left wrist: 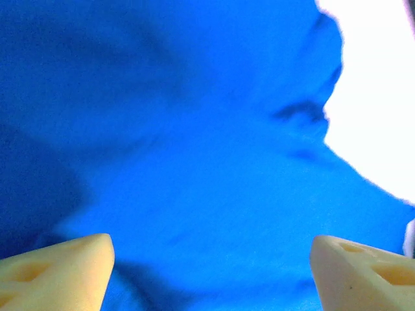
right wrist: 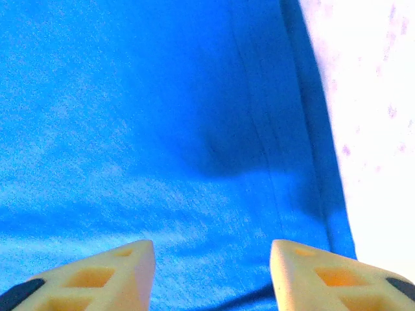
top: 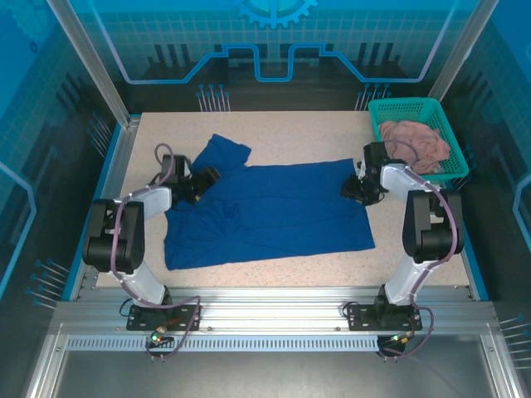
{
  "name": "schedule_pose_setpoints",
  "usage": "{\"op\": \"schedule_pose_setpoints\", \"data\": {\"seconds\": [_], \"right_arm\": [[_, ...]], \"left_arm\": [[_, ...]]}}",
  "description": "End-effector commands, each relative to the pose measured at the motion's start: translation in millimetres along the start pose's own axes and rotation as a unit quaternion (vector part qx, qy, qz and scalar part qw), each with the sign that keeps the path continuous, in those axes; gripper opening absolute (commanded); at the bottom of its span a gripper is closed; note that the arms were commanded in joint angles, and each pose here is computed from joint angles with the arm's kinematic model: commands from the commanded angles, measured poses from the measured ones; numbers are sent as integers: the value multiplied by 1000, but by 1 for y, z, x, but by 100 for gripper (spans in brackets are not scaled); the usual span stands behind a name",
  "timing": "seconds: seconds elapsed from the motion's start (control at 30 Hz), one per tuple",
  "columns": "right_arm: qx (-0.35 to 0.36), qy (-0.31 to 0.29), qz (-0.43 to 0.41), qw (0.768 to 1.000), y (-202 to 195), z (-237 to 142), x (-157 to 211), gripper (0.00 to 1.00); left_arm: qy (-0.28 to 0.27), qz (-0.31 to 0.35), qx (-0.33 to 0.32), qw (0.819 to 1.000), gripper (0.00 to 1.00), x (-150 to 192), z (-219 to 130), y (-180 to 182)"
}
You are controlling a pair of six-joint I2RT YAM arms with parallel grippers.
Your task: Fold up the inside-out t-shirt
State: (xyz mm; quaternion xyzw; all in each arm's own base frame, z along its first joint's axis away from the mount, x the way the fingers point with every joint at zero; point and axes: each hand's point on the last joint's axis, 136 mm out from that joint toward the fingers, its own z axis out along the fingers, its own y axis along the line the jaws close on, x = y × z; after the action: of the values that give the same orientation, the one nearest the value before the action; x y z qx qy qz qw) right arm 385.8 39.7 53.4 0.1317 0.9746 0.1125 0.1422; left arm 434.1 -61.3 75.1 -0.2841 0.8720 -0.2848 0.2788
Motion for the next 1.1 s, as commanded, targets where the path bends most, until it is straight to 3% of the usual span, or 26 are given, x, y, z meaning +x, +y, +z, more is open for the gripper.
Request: {"op": "schedule_pose_setpoints", "data": {"seconds": [0.0,0.23,0.5,0.87,1.07], "right_arm": [[-19,-86,-22,996,25,-23,-53,55],[-41,-97,-35,994,52,-18,-74,59],[-41,-82,-38,995,52,-6,-66,60],[-59,-72,-37,995,57,0,-59,60],[-75,-65,-33,995,61,5,-56,61]], "left_arm": [[-42,42,2,998,80,-50,10,-22],[-23,82,-46,995,80,-106,60,-29],[31,130,-123,983,79,-136,114,-22],[42,153,-190,969,72,-140,132,-21],[77,128,-192,970,69,-112,152,-12]]}}
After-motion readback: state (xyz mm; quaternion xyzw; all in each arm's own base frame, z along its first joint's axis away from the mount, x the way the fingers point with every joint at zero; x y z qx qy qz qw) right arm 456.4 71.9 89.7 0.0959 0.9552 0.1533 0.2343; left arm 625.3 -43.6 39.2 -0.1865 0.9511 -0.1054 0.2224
